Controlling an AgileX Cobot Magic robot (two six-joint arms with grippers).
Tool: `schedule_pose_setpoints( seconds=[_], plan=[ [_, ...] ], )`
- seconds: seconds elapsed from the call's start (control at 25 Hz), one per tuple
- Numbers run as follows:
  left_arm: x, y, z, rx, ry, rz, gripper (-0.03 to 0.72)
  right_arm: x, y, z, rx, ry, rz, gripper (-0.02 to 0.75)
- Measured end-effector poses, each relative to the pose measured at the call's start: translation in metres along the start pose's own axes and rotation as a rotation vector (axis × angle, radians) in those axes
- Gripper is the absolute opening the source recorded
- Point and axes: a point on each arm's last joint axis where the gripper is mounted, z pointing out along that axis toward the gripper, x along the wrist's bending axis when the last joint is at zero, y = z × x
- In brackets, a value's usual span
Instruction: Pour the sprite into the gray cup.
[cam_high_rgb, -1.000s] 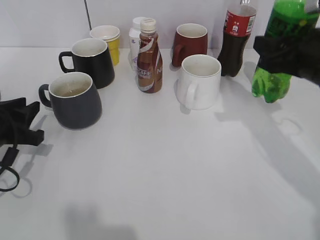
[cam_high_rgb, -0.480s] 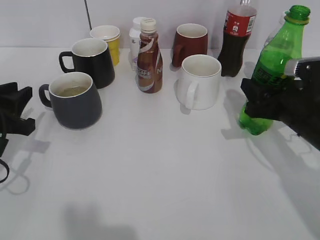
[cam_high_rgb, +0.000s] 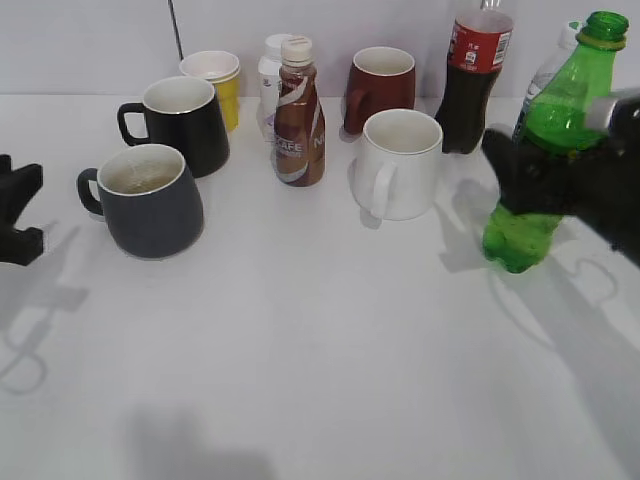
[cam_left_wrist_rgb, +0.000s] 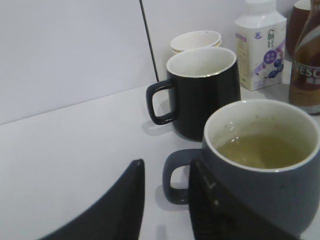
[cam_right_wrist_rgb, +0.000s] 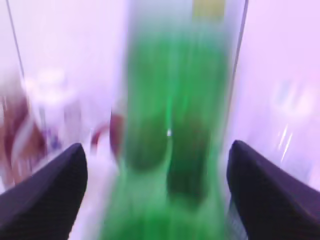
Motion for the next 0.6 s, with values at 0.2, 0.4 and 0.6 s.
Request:
schedule_pose_setpoints(
  seconds=[0.2, 0.4, 0.6],
  plan=[
    [0.005, 0.024, -0.034, 0.004, 0.015, -0.016, 0.254, -0.003, 0.065, 0.001, -0.056, -0.007, -0.005, 0.664],
    [0.011, 0.068, -0.090, -0.011, 0.018, -0.042, 0.312, 0.002, 0.143, -0.033, -0.051, 0.027, -0.008, 0.662],
    [0.016, 0.107, -0.153, 0.034, 0.011, -0.017, 0.323, 0.011, 0.178, -0.099, 0.012, 0.031, -0.020, 0.654]
  ],
)
